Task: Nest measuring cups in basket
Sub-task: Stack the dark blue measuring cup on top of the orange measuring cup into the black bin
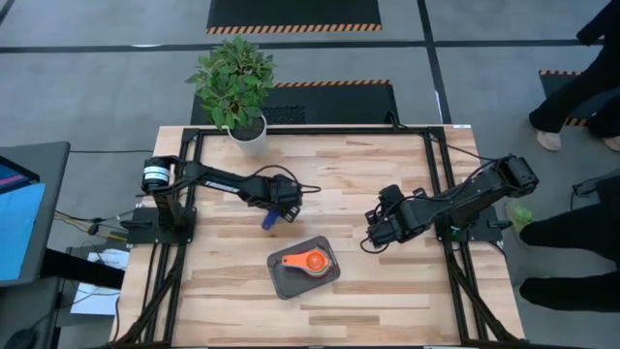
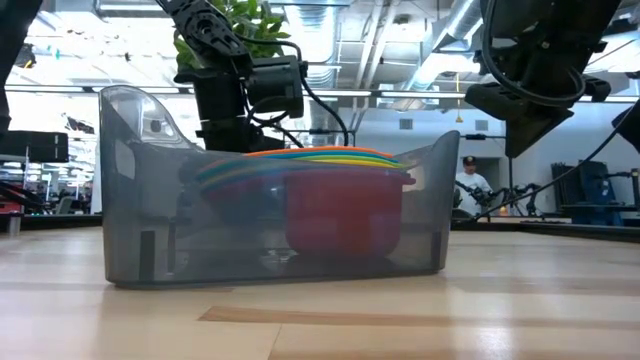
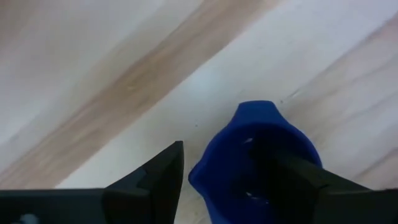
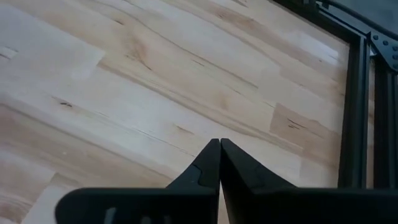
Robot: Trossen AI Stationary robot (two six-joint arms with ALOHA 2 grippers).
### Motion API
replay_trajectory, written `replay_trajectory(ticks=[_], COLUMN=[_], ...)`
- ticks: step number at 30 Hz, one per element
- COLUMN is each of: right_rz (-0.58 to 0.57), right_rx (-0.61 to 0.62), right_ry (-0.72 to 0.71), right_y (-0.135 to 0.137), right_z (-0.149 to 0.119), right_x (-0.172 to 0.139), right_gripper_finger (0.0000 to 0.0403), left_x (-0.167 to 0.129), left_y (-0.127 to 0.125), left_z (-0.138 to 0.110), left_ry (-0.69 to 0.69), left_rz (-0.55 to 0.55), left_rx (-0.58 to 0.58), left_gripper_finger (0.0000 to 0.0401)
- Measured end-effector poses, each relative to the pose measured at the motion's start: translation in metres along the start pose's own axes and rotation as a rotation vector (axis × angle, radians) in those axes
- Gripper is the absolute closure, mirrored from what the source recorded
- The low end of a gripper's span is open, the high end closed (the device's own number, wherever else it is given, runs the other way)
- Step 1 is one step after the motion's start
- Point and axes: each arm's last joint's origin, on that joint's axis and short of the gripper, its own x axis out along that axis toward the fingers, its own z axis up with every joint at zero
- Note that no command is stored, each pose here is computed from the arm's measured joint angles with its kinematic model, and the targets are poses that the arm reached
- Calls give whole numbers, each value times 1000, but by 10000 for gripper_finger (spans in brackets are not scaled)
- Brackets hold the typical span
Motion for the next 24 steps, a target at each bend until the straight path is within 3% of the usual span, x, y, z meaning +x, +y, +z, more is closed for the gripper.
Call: replay_trajectory(ticks=[5, 13, 24], right_rz=[2, 2, 2], right_rx=[2, 1, 1], right_ry=[1, 3, 3], right_y=[0, 0, 0], right_z=[0, 0, 0], right_x=[0, 0, 0], right_gripper_finger=[383, 378, 383], left_x=[1, 1, -18], left_y=[0, 0, -12], left_z=[0, 0, 22], left_ry=[3, 9, -9], left_rz=[-10, -17, -47], left_rx=[86, 233, 456], left_gripper_finger=[260, 387, 400])
